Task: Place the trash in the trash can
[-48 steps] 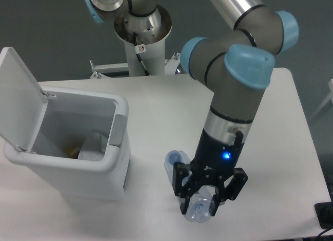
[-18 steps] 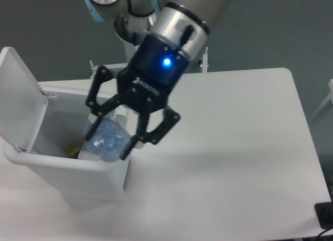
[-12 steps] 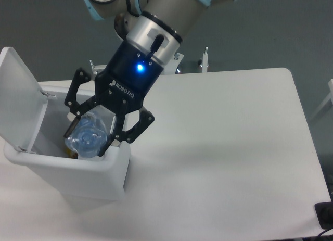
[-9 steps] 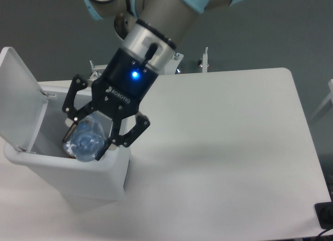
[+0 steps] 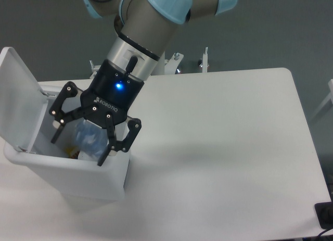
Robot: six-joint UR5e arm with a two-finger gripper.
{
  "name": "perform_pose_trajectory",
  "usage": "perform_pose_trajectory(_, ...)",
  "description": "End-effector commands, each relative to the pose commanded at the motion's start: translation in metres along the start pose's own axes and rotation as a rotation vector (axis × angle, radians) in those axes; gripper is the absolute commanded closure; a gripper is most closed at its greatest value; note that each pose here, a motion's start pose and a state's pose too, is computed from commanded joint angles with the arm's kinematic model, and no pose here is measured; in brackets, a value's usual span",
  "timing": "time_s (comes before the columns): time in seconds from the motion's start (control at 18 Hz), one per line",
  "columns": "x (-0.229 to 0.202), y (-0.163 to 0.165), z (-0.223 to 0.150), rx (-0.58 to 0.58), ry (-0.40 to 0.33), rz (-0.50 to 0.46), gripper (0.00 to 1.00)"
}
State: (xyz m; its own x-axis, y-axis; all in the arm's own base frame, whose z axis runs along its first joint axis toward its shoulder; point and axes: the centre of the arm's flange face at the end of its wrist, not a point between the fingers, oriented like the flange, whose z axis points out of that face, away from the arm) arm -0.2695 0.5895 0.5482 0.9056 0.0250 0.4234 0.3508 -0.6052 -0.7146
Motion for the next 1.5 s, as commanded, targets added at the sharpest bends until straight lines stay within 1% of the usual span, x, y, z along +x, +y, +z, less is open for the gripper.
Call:
perform_pose_trajectory(0.17, 0.001, -0.003, -0.003, 0.006, -0.002, 0.006, 0.01)
perform_pose_trajectory(0.28, -0.007, -0.005, -0.007, 0.011, -0.014, 0.000, 0.01)
perform_pose_trajectory(0.44, -0.029, -0.009, -0.024, 0.021, -0.095, -0.007, 0.00)
perform_pose_trajectory(0.67, -0.061, -0.014, -0.049, 0.023, -0.206, 0.078, 0.00)
perform_pose_trajectory(0.83, -0.091, -0.013, -0.066, 0.012, -0.279, 0.101, 0.00)
perform_pose_trajectory(0.94, -0.121, -0.005, -0.068, -0.004, -0.294, 0.106, 0.00)
perform_pose_trajectory(1.06, -0.156, 0.008, -0.055, -0.039, -0.295, 0.101, 0.00)
perform_pose_trajectory(1.17, -0.190, 0.019, -0.066, -0.046, -0.318, 0.078, 0.00)
perform_pose_trajectory(1.28, -0.202, 0.021, -0.063, -0.055, -0.318, 0.089, 0.00)
perform_pose_trajectory(1.39, -0.220, 0.027, -0.068, -0.061, -0.329, 0.095, 0.00)
perform_pose_trajectory(1.5, -0.227, 0.030, -0.069, -0.070, -0.331, 0.122, 0.00)
